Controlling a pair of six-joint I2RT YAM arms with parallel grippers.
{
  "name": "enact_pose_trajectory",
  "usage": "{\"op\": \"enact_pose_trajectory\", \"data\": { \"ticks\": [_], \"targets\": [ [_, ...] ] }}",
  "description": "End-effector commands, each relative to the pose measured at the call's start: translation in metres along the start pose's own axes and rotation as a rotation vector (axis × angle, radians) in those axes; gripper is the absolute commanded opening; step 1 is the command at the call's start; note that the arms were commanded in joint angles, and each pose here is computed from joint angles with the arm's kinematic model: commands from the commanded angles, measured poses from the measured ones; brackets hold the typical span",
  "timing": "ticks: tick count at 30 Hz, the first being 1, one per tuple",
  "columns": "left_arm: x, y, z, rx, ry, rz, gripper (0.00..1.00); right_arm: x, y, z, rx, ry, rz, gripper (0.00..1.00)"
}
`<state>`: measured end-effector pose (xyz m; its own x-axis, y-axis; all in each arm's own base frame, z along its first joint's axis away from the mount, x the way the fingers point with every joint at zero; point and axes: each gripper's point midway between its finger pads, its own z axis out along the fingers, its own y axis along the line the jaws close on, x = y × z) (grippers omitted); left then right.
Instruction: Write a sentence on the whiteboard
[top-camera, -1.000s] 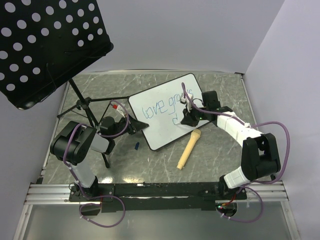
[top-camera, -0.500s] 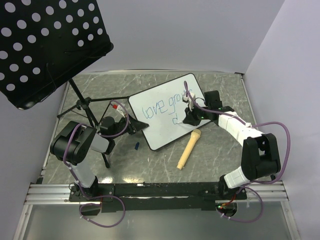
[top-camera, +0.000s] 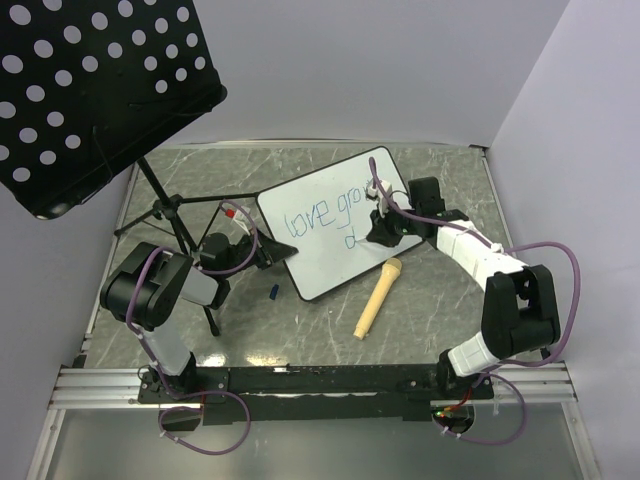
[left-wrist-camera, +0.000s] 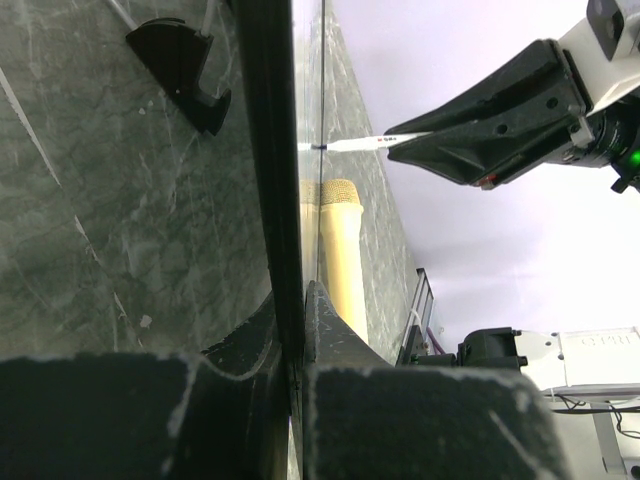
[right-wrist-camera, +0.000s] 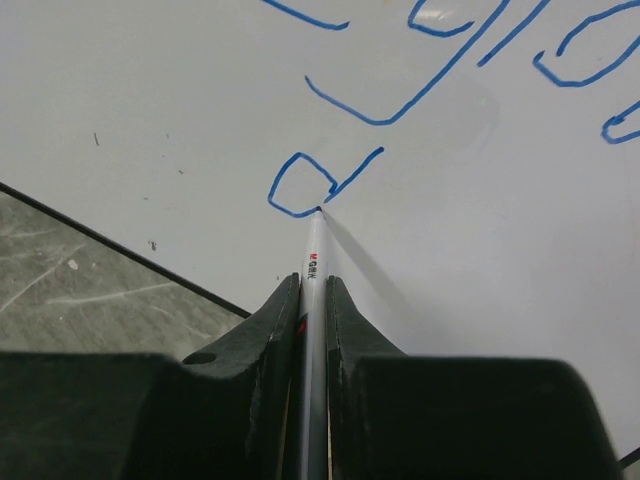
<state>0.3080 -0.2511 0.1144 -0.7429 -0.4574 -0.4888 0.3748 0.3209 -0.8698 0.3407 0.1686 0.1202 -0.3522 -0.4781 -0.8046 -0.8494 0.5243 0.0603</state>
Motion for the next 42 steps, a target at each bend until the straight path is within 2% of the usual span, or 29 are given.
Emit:
{"op": "enact_pose_trajectory", "data": {
  "ticks": [1,28,42],
  "targets": [
    [-0.026,-0.058,-0.002,0.216,-0.085,0.244,0.01,-0.018,-0.022,0.003,0.055,-0.034,-0.029,0.0],
    [-0.026,-0.055,-0.002,0.211,-0.085,0.24,0.01,0.01,-0.002,-0.008,0.025,0.012,-0.027,0.0],
    [-0.027,-0.056,-0.002,0.211,-0.086,0.246,0.01,0.002,-0.013,-0.015,0.054,-0.008,-0.018,0.0]
  ]
}}
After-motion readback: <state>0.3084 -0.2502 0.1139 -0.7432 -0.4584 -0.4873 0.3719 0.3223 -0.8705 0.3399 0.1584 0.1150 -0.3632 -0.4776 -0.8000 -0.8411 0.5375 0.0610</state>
